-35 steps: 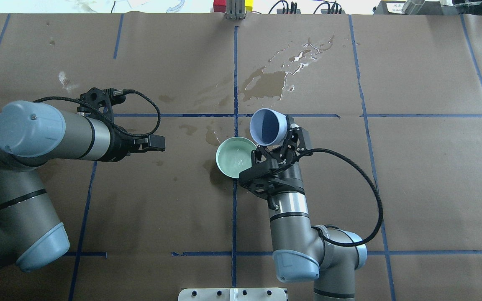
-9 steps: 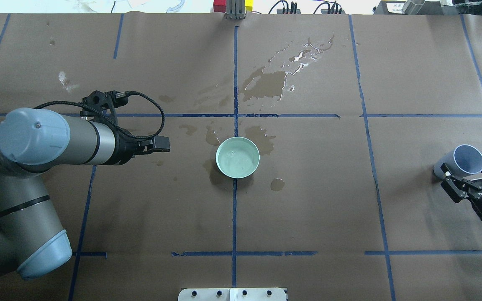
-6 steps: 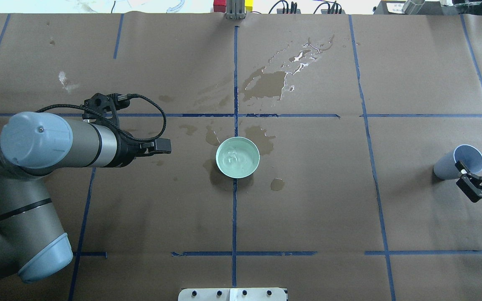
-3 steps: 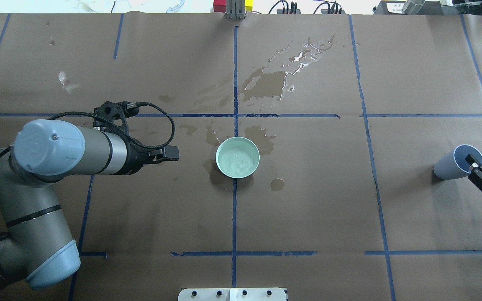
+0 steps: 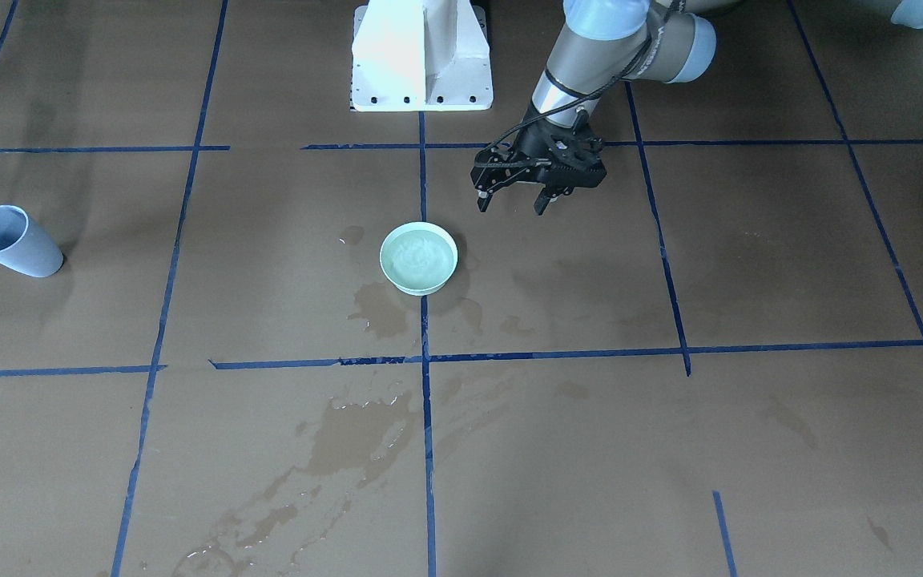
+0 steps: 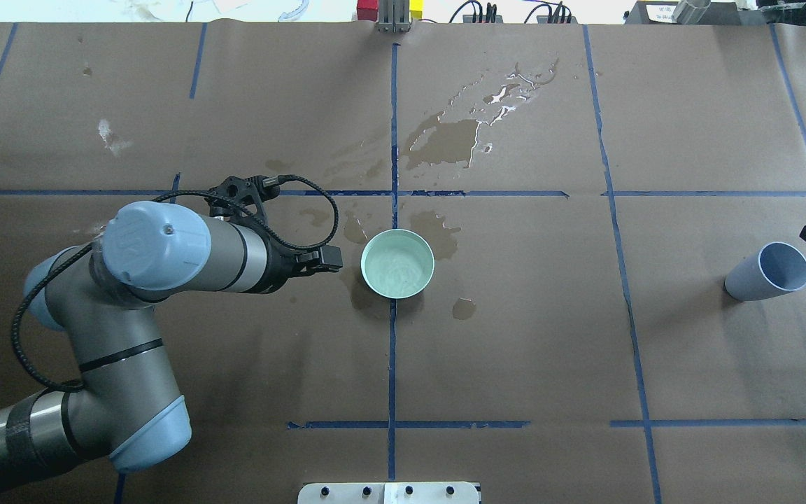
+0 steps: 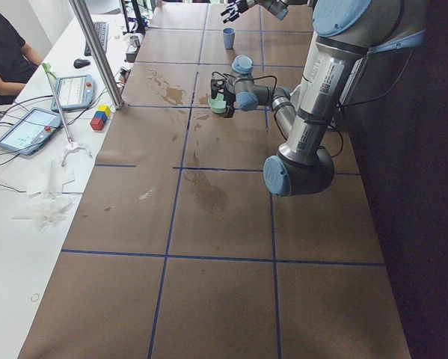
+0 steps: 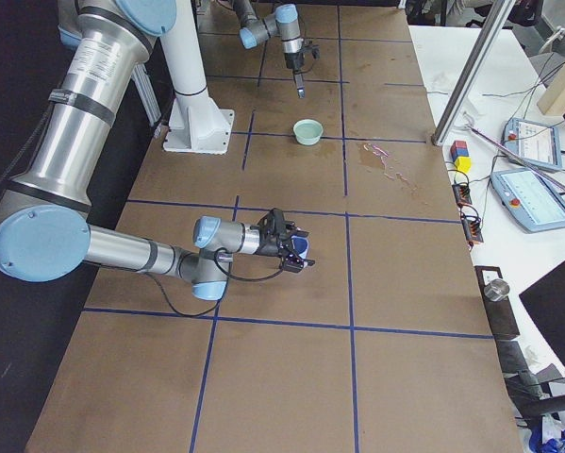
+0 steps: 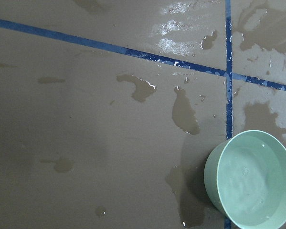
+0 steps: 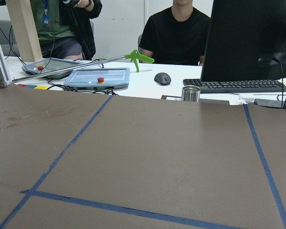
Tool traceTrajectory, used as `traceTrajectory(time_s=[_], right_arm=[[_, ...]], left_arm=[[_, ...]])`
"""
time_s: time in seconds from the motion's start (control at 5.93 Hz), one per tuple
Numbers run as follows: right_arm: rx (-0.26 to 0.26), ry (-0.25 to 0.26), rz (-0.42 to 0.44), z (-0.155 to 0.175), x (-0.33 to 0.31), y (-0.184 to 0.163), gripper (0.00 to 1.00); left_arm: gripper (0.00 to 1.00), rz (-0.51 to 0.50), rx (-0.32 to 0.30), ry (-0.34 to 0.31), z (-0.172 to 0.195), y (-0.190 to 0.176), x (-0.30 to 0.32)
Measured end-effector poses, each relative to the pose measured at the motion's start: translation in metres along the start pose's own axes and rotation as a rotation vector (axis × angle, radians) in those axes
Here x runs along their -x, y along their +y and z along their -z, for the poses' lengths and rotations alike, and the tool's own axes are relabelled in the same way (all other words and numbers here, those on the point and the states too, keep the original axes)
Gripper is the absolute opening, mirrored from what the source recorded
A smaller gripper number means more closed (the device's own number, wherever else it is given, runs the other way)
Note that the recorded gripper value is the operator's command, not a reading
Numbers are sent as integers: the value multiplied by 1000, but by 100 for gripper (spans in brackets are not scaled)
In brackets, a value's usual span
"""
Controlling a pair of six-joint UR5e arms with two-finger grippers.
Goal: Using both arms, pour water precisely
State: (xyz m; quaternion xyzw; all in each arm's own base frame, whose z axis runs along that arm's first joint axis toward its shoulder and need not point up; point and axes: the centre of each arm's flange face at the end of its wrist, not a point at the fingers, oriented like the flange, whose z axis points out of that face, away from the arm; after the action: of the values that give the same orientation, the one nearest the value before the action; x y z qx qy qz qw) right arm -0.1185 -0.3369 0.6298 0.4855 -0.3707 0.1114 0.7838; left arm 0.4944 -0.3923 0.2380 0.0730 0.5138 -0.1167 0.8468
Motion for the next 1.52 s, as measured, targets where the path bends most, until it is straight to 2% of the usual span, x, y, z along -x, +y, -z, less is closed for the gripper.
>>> traceTrajectory(time_s=[0.17, 0.34, 0.51, 0.67, 0.84, 1.01, 1.18, 1.52], right_arm=[[83, -9, -39, -6, -22, -31, 100], [168, -35, -65, -12, -42, -66, 100], [233, -51, -28, -12, -61, -95, 100], [288, -54, 39, -8, -81, -113, 100], [358, -67, 60, -2, -100, -128, 100], [430, -100, 18, 1, -114, -145, 100], [481, -140, -38, 4, -120, -157, 100], [501, -171, -71, 10, -121, -170, 100]], left_arm=[[100, 15, 6, -23, -16, -3, -11], [99, 31, 16, -88, -26, -5, -26], [95, 47, 26, -167, -30, -7, -41], [89, 72, 31, -209, -38, -9, -48], [83, 106, 36, -209, -57, -13, -57], [68, 136, 41, -184, -78, -17, -67], [53, 158, 43, -165, -89, -20, -74], [46, 176, 99, -162, -93, -21, -73]])
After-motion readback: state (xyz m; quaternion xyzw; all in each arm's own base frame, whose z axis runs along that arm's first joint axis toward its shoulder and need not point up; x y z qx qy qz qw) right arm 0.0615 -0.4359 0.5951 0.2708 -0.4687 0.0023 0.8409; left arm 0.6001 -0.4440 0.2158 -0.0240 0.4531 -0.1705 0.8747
